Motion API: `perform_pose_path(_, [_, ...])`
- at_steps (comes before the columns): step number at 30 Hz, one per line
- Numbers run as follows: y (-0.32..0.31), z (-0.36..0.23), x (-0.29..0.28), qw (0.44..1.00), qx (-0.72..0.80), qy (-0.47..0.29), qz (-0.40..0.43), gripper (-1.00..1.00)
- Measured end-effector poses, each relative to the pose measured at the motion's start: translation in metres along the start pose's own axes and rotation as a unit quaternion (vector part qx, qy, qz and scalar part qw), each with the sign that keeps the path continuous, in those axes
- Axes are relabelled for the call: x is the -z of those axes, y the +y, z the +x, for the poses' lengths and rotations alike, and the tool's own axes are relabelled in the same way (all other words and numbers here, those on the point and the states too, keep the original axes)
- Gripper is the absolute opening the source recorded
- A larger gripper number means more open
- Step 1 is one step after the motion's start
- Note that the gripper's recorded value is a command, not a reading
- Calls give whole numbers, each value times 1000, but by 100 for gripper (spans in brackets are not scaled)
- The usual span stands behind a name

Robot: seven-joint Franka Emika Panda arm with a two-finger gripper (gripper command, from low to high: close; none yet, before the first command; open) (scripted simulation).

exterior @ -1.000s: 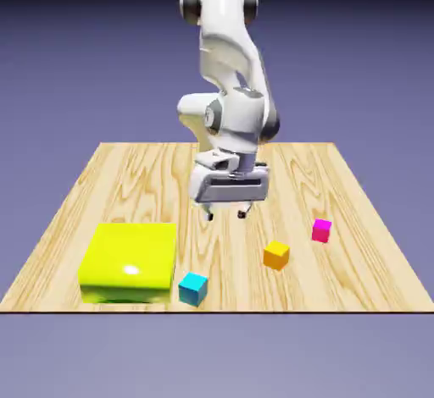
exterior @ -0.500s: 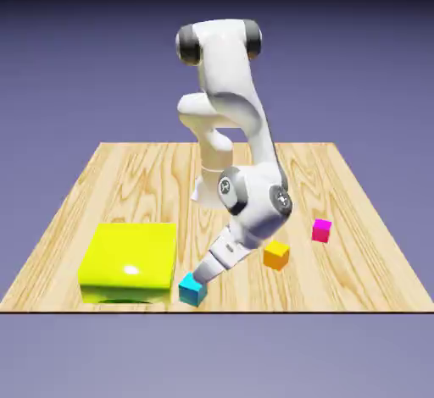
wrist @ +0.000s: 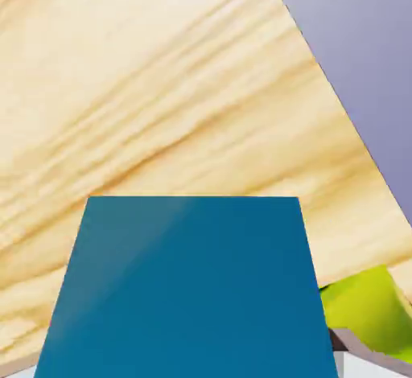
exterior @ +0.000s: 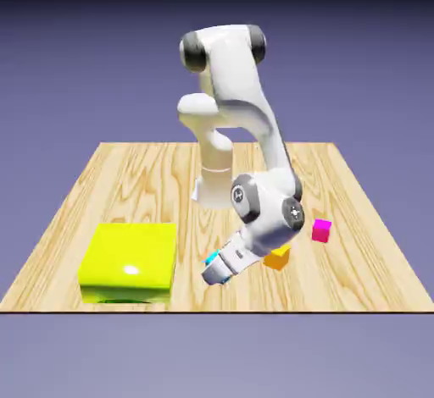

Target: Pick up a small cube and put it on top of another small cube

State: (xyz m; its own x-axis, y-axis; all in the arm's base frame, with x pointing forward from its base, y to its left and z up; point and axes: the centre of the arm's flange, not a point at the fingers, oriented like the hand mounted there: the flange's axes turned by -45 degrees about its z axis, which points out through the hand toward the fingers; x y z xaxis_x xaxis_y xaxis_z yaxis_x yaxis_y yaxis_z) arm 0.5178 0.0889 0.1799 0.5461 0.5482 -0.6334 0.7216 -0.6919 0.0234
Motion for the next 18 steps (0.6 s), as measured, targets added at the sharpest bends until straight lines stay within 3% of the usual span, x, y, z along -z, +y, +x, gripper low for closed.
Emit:
perform_pose_path(11, [-117, 2, 53, 967, -185, -26, 175, -100])
perform_pose_path(13, [-117, 2, 54, 967, -185, -26, 176, -100])
perform_pose_path(16, [-131, 13, 5, 966, -186, -26, 176, -100])
perform_pose_path(17, [-135, 16, -9, 966, -186, -26, 176, 100])
perform_pose_path(18, [-135, 15, -9, 967, -186, -26, 175, 100])
